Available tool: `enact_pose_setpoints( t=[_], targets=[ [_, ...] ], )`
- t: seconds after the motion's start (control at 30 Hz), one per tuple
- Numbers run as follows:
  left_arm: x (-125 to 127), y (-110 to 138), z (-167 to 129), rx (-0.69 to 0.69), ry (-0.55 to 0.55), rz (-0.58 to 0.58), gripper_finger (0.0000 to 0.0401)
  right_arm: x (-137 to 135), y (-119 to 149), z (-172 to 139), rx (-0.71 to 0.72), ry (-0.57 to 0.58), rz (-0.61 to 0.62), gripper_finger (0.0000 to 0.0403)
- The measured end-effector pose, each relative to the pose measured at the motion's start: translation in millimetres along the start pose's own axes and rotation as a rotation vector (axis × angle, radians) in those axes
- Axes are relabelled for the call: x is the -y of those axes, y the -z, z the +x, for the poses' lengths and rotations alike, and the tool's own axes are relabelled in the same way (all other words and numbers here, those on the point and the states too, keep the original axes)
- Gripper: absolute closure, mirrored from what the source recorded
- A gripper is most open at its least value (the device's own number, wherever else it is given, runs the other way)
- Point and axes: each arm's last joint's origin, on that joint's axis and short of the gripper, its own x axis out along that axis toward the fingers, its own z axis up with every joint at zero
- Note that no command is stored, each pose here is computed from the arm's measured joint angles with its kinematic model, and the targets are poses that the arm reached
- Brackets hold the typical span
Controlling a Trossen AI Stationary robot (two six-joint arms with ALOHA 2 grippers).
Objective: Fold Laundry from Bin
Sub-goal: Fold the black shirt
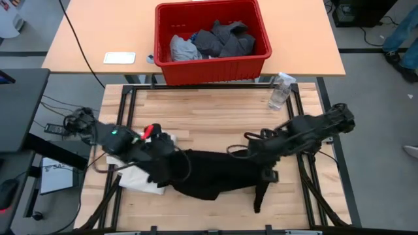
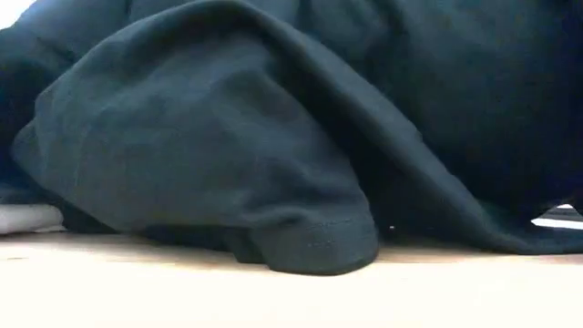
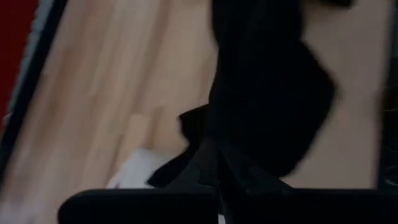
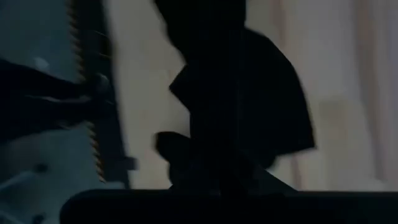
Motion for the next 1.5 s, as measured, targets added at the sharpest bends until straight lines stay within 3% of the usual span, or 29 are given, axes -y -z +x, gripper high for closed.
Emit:
enact_pose_setpoints(
  t=[0.2,0.37,0.5,0.7,0.83,0.9,1.03,1.17,1.3,1.5],
  targets=[
    [-36,-22,26,-0.061,-0.120,-0.050,0.0401,55,-20,28,-0.091,0.104,0.065,0.0400],
    [-91,-43,45,-0.082,-0.220,-0.155,0.0401,116,-34,30,-0.104,0.189,0.080,0.0400],
    [-138,-57,63,-0.095,-0.217,-0.236,0.0401,170,-38,25,-0.100,0.214,0.104,0.0400],
    [-192,-74,118,-0.177,-0.249,-0.288,0.0397,249,-30,30,-0.066,0.244,0.123,0.0400],
    [-227,-77,165,-0.262,-0.297,-0.325,0.0372,296,-21,49,-0.052,0.265,0.184,0.0395],
    [-241,-75,184,-0.308,-0.313,-0.341,0.0354,312,-13,57,-0.062,0.269,0.204,0.0374],
    [-261,-67,201,-0.376,-0.336,-0.371,0.0313,329,0,64,-0.098,0.302,0.249,0.0312],
    [-263,-65,184,-0.362,-0.309,-0.394,0.0272,334,7,58,-0.107,0.322,0.277,0.0261],
    [-249,-66,144,-0.264,-0.219,-0.379,0.0249,329,8,52,-0.036,0.251,0.286,0.0237],
    [-210,-68,100,-0.154,-0.144,-0.253,0.0246,305,4,40,0.091,0.081,0.310,0.0237]
  ],
)
